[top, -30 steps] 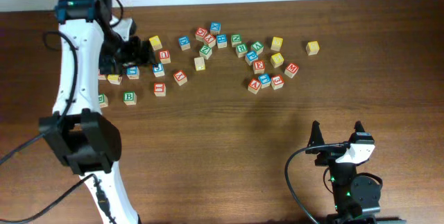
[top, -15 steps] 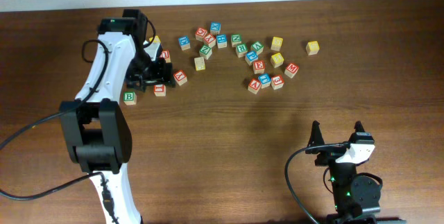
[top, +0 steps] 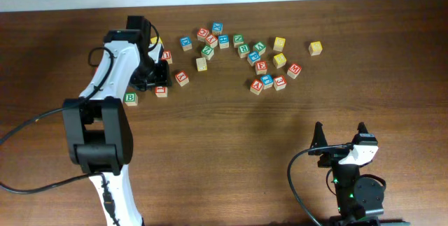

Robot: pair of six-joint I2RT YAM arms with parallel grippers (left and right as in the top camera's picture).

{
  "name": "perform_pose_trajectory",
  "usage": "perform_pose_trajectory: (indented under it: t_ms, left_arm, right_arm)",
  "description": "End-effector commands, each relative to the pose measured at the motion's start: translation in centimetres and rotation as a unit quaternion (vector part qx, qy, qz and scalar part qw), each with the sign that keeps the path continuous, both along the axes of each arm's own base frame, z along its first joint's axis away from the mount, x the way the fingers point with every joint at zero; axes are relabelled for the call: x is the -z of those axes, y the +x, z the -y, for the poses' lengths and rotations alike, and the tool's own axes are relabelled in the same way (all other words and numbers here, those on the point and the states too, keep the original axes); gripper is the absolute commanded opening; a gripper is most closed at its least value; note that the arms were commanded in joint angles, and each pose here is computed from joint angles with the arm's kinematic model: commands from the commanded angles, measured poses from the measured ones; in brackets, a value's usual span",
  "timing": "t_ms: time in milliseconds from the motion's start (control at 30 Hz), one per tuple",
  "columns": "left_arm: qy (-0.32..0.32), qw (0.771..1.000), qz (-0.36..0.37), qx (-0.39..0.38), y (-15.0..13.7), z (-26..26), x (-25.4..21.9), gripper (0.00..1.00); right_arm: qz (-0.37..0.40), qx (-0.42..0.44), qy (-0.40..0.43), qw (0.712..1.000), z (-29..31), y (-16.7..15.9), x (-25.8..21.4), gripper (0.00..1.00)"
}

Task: Spell out ICRA
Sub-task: 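Lower the left gripper onto the red-lettered 'I' block, then close the left gripper on the 'I' block and lift it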

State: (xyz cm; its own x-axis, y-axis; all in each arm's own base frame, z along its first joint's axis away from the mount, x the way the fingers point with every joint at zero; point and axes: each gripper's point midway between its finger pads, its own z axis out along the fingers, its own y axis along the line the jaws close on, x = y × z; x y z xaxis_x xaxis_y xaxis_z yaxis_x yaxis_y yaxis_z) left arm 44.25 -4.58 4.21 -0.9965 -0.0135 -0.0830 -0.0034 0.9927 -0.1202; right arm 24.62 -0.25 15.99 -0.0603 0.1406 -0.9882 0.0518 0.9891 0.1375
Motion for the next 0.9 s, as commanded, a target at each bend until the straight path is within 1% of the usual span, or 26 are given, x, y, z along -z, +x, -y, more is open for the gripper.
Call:
perform_pose_trajectory:
  t_ms: [0, 100, 167, 200, 300, 467, 500, 800, 867]
  left_arm:
    - [0.006, 1.000, -0.017, -0.006, -1.0, -0.3, 1.5, 0.50]
    - [0.006, 1.000, -0.017, -0.005, -1.2, -0.3, 2.5, 0.51]
    - [0.006, 1.000, -0.017, -0.005, -1.3, -0.3, 2.7, 0.50]
    - [0.006, 1.000, -0.017, -0.005, -1.3, -0.3, 2.7, 0.49]
    - [0.006, 1.000, -0.008, -0.005, -0.9, -0.3, 2.7, 0.40]
    - [0.005, 1.000, 0.009, -0.005, 0.0, -0.2, 2.6, 0.36]
    - [0.005, 1.000, 0.010, -0.005, 0.0, -0.2, 2.6, 0.34]
    - [0.005, 1.000, 0.009, -0.005, 0.0, -0.2, 2.6, 0.24]
    - [0.005, 1.000, 0.009, -0.005, 0.0, -0.2, 2.6, 0.24]
  right_arm:
    - [-0.003, 0.009, -0.004, 1.000, 0.4, 0.0, 0.3, 0.98]
    - [-0.003, 0.009, -0.004, 1.000, 0.4, 0.0, 0.3, 0.98]
    - [-0.003, 0.009, -0.004, 1.000, 0.4, 0.0, 0.3, 0.98]
    - [-0.003, 0.009, -0.004, 1.000, 0.4, 0.0, 0.3, 0.98]
    - [-0.003, 0.009, -0.004, 1.000, 0.4, 0.0, 0.3, 0.98]
    - [-0.003, 0.009, -0.004, 1.000, 0.4, 0.0, 0.3, 0.98]
    - [-0.003, 0.009, -0.004, 1.000, 0.4, 0.0, 0.3, 0.98]
    - [-0.003, 0.009, -0.004, 1.000, 0.4, 0.0, 0.3, 0.98]
    - [-0.003, 0.009, -0.004, 1.000, 0.4, 0.0, 0.3, 0.98]
